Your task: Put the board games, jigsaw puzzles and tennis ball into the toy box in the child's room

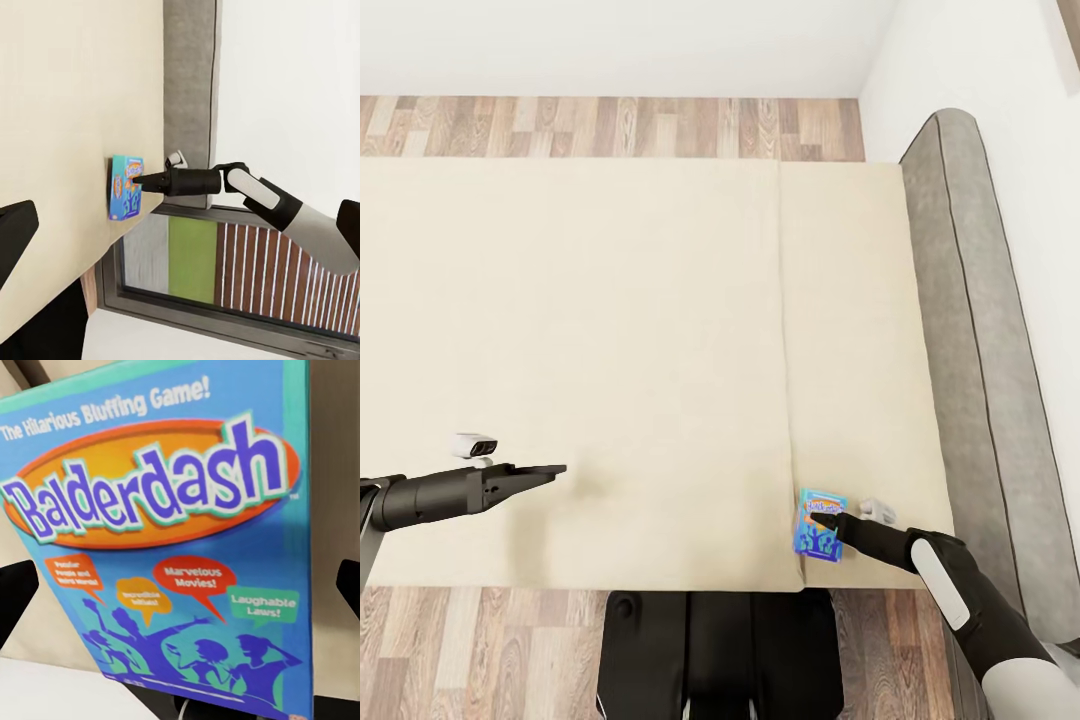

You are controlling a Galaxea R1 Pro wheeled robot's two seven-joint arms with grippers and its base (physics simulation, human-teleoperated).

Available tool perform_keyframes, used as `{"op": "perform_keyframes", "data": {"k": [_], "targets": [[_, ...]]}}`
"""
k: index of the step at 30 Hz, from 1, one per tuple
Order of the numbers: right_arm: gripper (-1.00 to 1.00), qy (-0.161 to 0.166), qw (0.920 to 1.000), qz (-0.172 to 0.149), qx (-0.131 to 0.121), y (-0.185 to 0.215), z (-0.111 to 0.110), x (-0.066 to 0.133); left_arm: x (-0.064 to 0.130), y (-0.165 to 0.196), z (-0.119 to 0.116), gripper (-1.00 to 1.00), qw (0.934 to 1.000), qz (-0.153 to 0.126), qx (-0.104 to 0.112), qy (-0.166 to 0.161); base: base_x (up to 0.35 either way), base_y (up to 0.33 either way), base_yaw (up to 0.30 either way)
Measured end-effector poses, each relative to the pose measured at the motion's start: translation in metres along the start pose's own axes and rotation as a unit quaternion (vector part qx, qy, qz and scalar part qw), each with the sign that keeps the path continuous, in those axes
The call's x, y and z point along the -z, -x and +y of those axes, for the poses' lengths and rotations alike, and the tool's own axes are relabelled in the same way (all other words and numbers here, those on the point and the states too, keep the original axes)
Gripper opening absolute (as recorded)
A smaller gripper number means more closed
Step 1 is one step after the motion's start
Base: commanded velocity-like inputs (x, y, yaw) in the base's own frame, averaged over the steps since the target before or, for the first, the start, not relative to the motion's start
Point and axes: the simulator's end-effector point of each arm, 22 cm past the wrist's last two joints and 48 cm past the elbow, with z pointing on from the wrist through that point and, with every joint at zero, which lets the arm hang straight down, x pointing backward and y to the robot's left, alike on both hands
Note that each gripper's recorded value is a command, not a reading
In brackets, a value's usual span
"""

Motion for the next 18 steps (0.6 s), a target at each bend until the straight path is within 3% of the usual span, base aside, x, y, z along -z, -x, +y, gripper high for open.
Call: {"op": "perform_keyframes", "data": {"k": [18], "targets": [[1.0, -0.001, 1.0, 0.003, -0.002, -0.0026, -0.0023, -0.0021, -0.0008, -0.0017, 0.0033, 1.0, 1.0, 0.001, 0.003, 0.001, 0.0, 0.0, 0.0]]}}
